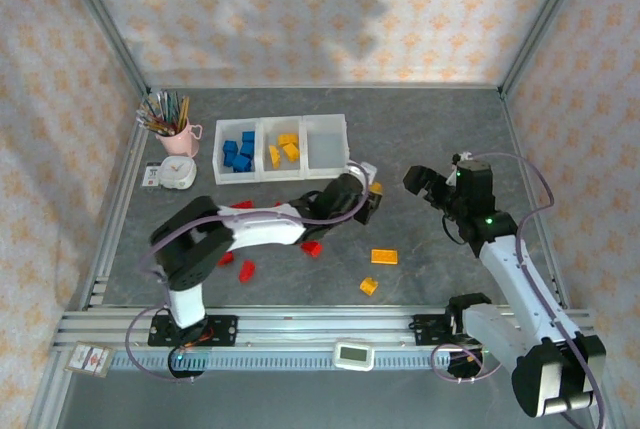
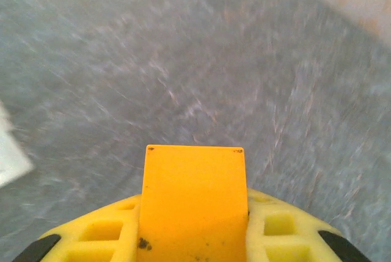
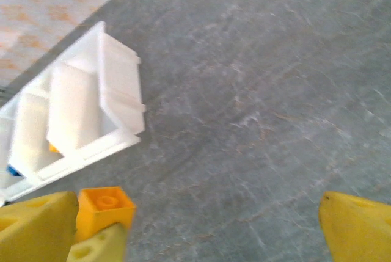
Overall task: Sort the legos into containers by color
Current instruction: Place the lego in the container.
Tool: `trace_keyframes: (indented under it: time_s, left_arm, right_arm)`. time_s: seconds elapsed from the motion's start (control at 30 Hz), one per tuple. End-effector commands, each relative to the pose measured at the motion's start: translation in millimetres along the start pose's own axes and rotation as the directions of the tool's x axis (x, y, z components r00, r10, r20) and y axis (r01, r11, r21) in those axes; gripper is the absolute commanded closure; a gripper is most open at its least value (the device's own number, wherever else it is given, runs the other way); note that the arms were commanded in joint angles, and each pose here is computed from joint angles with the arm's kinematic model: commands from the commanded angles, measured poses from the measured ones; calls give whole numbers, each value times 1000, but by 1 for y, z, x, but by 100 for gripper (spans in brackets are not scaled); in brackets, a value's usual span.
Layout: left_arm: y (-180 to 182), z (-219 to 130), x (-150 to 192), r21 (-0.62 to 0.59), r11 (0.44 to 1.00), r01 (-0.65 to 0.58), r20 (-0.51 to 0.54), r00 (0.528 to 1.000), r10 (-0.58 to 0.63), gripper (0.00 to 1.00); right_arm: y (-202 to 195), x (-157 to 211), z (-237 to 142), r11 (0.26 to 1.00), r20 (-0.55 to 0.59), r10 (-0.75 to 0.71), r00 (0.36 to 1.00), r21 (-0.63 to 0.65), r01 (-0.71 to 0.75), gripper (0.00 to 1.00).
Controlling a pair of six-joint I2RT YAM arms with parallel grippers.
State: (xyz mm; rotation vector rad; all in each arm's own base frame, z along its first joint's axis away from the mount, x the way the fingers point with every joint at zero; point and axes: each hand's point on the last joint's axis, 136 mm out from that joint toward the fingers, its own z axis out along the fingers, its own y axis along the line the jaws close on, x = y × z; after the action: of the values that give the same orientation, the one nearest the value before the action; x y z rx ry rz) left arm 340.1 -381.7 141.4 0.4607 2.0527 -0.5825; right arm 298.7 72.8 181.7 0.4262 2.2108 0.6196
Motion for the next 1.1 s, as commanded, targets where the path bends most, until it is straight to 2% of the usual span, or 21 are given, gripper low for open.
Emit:
trace_keyframes:
  time_s: [0.0, 0.2, 0.37, 0.57, 0.8, 0.87, 1.0, 1.07]
  left_arm:
    - [30, -28, -22, -86, 988, 132, 85, 989, -125, 84]
    - [109, -68, -35, -291, 909, 297, 130, 954, -270, 85]
    - [174, -77, -23, -469, 811, 349, 101, 934, -343, 85]
    - [226, -63, -20, -541, 735, 408, 102, 900, -424, 87]
    - [274, -29, -27, -627, 674, 390, 90, 896, -435, 86]
    - [282, -22, -29, -640, 669, 377, 74, 897, -435, 80]
    - [296, -12, -20, -691, 637, 342, 54, 903, -427, 62]
    - [295, -11, -23, -682, 644, 347, 51, 900, -432, 52]
  right_arm:
    - [28, -20, -4, 992, 44, -47, 998, -112, 51, 0]
    - [58, -7, 18, 976, -14, -94, 995, -199, 90, 0]
    - [88, 19, 46, 962, -94, -193, 977, -215, 170, 0]
    - [117, 40, 72, 947, -147, -239, 960, -254, 197, 0]
    - [116, 47, 86, 949, -168, -247, 954, -239, 204, 0]
    - [112, 48, 87, 953, -170, -244, 955, -222, 204, 0]
    - [108, 49, 87, 956, -170, -248, 954, -204, 212, 0]
    - [108, 47, 87, 955, -164, -252, 954, -202, 218, 0]
